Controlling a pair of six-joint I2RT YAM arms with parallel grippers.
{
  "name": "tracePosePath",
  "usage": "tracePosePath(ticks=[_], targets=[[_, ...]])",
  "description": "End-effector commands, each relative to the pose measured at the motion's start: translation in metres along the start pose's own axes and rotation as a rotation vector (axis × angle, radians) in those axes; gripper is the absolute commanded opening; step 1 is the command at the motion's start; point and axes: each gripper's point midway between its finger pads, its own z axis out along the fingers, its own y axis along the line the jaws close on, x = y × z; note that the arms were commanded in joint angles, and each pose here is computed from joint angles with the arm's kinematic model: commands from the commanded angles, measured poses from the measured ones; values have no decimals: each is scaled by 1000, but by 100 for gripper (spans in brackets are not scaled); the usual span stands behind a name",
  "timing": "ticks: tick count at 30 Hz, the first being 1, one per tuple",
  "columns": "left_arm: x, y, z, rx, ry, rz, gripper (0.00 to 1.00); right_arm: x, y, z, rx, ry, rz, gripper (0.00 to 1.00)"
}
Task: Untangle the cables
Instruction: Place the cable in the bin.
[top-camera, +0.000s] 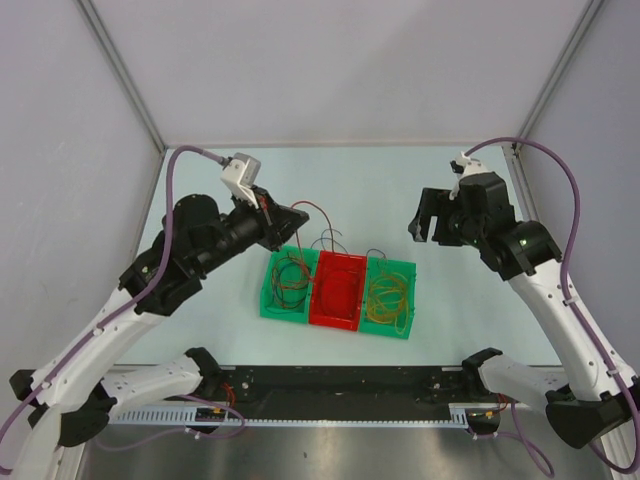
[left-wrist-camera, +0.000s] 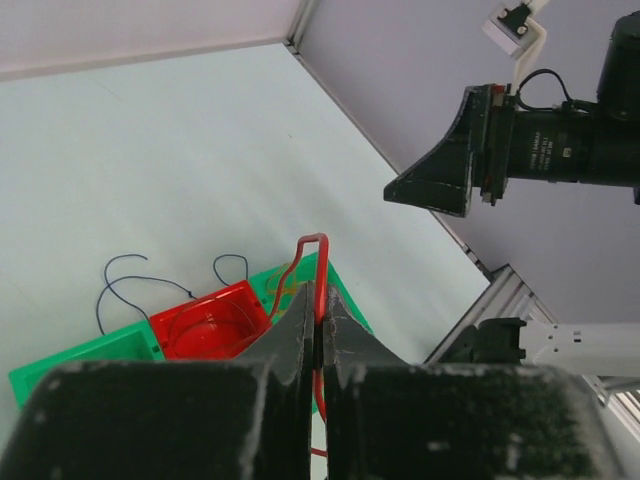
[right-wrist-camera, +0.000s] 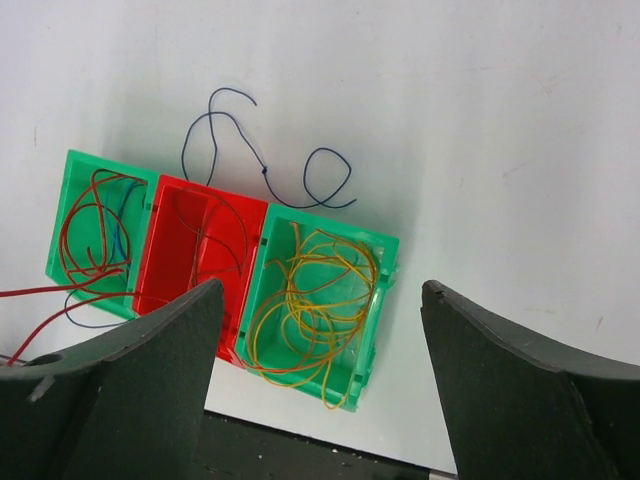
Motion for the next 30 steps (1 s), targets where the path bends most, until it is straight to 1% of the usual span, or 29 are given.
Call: tracePosePath(ticks=[1,6,11,16,23,28,30], targets=[[-12,-25,-2,76,-35,-35,0,0,-3,-3,3,-12,-11,84],[-14,-36,0,77,-33,-43,0,0,-5,-3,9,-16,-12,84],[-14,-46,6,54,-20,-6,0,2,-7,-4,11,-15,-15,84],[-13,-55,11,64,-7,0,0,3,-9,-4,16,-19,-14,85],[-9,-52,16,41,-2,-4,0,7,-12,-5,15,-16,-11,85],[-15,-69,12,111,-11,-31,1,6,-10,-3,2,-19,-8,85],[-18,-69,9,100,-19,-39,0,7,-9,-2,-4,-14,-9,85]])
